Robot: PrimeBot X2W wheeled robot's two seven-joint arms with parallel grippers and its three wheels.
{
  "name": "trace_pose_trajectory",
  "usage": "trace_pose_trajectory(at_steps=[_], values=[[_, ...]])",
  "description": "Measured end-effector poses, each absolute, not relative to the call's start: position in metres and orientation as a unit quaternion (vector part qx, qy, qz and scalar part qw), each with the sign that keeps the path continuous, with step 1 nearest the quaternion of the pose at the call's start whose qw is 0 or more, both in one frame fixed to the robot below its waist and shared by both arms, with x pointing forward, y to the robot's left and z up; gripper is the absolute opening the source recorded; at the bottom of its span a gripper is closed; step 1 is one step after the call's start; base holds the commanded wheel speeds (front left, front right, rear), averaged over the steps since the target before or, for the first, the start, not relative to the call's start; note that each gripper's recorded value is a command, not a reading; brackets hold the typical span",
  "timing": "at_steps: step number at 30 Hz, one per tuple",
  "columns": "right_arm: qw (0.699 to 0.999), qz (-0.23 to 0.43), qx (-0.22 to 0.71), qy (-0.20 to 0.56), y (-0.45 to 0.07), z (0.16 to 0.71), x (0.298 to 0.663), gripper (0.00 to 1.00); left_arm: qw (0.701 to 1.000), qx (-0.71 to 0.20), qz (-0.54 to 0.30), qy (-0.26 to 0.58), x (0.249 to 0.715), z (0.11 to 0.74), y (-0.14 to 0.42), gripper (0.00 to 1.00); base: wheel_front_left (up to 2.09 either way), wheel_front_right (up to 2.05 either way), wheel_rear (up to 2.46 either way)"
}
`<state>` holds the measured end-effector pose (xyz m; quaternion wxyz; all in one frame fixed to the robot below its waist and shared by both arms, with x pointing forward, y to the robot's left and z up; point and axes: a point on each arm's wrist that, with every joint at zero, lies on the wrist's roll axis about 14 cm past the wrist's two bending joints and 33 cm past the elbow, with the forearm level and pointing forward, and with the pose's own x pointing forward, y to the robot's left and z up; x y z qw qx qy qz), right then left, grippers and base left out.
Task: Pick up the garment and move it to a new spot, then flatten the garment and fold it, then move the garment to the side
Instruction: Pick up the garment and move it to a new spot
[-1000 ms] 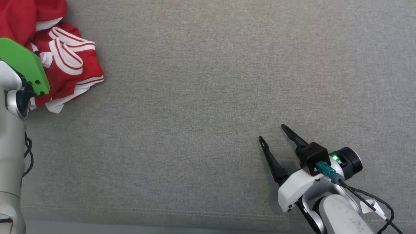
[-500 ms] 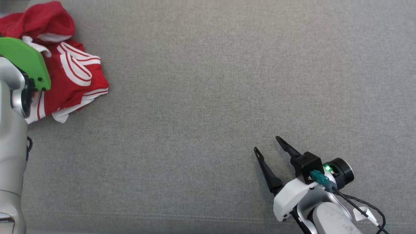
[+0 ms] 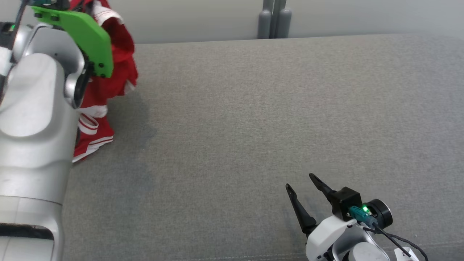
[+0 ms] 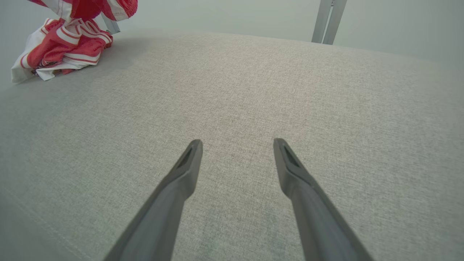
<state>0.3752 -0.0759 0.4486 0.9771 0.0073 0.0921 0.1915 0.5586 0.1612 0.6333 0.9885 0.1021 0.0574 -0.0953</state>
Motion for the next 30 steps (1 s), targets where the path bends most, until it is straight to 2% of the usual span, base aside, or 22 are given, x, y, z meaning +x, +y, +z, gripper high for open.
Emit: trace_pose_trajectory(at_steps=[4,9,16,22,30], values=[[0.985,0.158,0.012,0.076,-0.098,0.459,0.368,1.0,0.978,0.085,-0.188,0.006,0.55,0.665,0.076,0.0,0.0,0.0,0.0],[0.991,0.115,0.019,0.069,-0.125,0.463,0.356,1.0,0.95,0.059,-0.306,-0.019,0.523,0.681,-0.029,0.0,0.0,0.0,0.0],[0.996,0.058,0.027,0.06,-0.161,0.466,0.351,1.0,0.903,0.043,-0.428,0.023,0.485,0.649,-0.121,0.0,0.0,0.0,0.0],[0.996,0.034,0.031,0.072,-0.176,0.455,0.356,1.0,0.888,0.047,-0.437,0.135,0.487,0.566,-0.134,0.0,0.0,0.0,0.0],[0.995,0.027,0.031,0.095,-0.181,0.437,0.362,1.0,0.906,0.104,-0.336,0.237,0.534,0.465,-0.059,0.0,0.0,0.0,0.0]])
